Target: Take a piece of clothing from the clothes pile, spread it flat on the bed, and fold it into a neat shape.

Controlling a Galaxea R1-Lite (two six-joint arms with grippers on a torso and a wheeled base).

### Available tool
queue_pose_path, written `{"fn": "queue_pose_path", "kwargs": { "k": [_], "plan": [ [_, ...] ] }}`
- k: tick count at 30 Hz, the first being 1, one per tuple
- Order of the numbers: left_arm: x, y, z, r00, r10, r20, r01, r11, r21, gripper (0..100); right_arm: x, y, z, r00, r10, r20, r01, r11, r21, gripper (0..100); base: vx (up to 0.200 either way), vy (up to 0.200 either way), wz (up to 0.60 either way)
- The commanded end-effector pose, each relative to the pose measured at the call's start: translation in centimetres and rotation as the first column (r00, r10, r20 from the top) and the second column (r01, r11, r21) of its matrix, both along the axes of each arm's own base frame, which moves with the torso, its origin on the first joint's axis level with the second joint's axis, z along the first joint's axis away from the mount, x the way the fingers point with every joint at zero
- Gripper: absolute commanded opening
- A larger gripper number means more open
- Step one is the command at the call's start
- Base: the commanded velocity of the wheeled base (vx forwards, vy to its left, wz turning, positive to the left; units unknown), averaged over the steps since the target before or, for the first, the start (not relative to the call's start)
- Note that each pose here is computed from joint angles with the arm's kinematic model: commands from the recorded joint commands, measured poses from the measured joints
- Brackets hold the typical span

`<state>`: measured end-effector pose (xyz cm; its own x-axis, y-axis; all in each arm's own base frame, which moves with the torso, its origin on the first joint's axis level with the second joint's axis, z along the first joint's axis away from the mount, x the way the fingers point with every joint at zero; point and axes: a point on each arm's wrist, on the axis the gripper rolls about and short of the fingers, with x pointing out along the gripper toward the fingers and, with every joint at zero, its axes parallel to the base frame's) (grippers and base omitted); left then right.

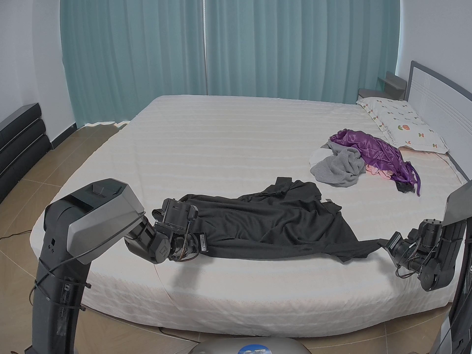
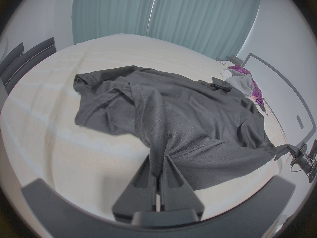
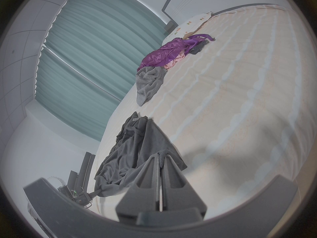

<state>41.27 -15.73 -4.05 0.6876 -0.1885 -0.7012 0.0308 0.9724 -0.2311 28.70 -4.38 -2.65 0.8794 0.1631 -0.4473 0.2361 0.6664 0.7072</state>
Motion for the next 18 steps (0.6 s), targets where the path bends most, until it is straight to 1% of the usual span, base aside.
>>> {"fn": "queue_pose_path", "kwargs": {
  "k": [1,2,3,5,6,7,9,10,12,15,18],
  "plan": [
    [-1.4,0.7,1.6,1.000,0.006,-0.013,-0.006,1.000,0.007,0,-0.1,0.0,0.2,1.000,0.000,0.013,0.000,1.000,-0.003,0,0.000,0.000,0.00],
    [-1.4,0.7,1.6,1.000,0.006,-0.013,-0.006,1.000,0.007,0,-0.1,0.0,0.2,1.000,0.000,0.013,0.000,1.000,-0.003,0,0.000,0.000,0.00],
    [-2.4,1.1,2.9,1.000,0.006,-0.017,-0.006,1.000,0.011,0,-0.2,0.1,0.3,1.000,0.001,0.011,-0.001,1.000,-0.004,0,0.000,0.000,0.00],
    [-2.6,1.3,3.1,1.000,0.007,-0.021,-0.007,1.000,0.014,0,-0.3,0.0,0.3,1.000,-0.001,0.011,0.001,1.000,-0.004,0,0.000,0.000,0.00],
    [-4.0,2.0,5.0,0.999,0.010,-0.033,-0.009,1.000,0.021,0,-0.6,0.1,0.5,1.000,0.001,0.006,-0.001,1.000,-0.006,0,0.000,0.000,0.00],
    [-4.5,2.2,6.0,0.999,0.009,-0.035,-0.008,1.000,0.022,0,-0.8,0.1,0.7,1.000,0.001,0.006,-0.001,1.000,-0.006,0,0.000,0.000,0.00],
    [-5.6,2.7,7.7,0.999,0.005,-0.052,-0.003,0.999,0.033,0,-1.4,0.2,1.2,1.000,0.001,0.007,-0.001,1.000,-0.008,0,0.000,0.000,0.00],
    [-5.7,2.7,7.8,0.998,0.004,-0.055,-0.002,0.999,0.035,0,-1.4,0.2,1.2,1.000,0.001,0.007,-0.001,1.000,-0.008,0,0.000,0.000,0.00],
    [-7.1,3.1,9.5,0.996,-0.005,-0.088,0.010,0.999,0.054,0,-2.3,0.4,2.0,1.000,0.004,0.003,-0.004,1.000,-0.007,0,0.000,0.000,0.00],
    [-9.0,3.6,10.5,0.989,-0.024,-0.148,0.036,0.996,0.084,0,-3.9,0.7,2.6,1.000,0.021,-0.018,-0.021,1.000,-0.010,0,0.000,0.000,0.00],
    [-10.4,4.1,10.1,0.980,-0.030,-0.194,0.051,0.993,0.103,0,-5.7,1.2,2.7,0.996,0.068,-0.059,-0.070,0.997,-0.029,0,0.000,0.000,0.00]
  ]
}}
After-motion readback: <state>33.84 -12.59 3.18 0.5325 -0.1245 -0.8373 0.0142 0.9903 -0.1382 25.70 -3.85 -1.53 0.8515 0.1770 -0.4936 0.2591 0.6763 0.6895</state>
